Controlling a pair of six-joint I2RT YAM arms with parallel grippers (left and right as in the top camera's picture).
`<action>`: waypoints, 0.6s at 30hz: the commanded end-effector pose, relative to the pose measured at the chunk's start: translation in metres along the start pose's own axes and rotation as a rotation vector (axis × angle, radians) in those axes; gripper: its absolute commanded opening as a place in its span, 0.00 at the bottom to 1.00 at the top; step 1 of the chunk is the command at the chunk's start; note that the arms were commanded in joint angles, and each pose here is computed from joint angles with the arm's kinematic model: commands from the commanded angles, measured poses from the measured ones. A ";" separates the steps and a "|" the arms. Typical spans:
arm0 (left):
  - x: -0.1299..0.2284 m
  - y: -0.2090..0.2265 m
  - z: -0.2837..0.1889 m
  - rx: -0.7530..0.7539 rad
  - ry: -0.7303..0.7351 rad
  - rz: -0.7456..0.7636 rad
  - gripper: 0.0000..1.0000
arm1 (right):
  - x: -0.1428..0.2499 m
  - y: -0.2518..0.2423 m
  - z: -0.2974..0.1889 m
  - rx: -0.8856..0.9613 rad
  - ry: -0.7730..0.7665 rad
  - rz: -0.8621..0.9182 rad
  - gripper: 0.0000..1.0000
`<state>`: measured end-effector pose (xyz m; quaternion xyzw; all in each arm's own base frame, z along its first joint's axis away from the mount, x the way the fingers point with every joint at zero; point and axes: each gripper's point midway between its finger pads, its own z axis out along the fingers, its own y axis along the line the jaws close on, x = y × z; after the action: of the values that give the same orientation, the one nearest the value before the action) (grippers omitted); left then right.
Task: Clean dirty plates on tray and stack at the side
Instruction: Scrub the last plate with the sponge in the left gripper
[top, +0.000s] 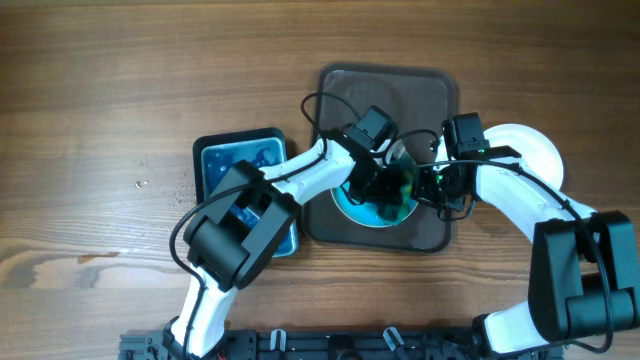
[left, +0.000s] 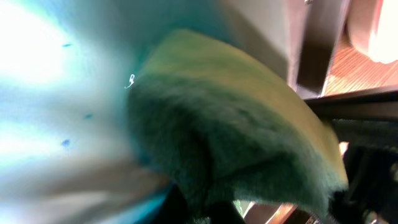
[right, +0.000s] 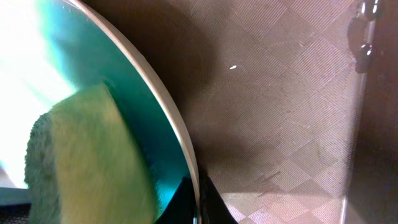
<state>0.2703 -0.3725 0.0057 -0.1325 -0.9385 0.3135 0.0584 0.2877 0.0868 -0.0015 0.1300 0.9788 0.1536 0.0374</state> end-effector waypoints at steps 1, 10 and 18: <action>0.012 0.068 -0.002 -0.225 0.030 -0.102 0.04 | 0.011 -0.027 0.011 0.115 0.021 0.011 0.04; -0.009 0.156 -0.085 -0.651 -0.133 -0.177 0.04 | 0.009 -0.026 0.011 0.113 0.016 0.010 0.05; -0.034 0.134 -0.074 -0.537 -0.216 -0.135 0.04 | 0.010 -0.026 0.011 0.114 0.016 0.008 0.04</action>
<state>0.3268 -0.2653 0.0041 -0.0542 -0.9908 0.1220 -0.0229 0.2893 0.0892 -0.0010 0.1270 0.9786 0.1569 0.0408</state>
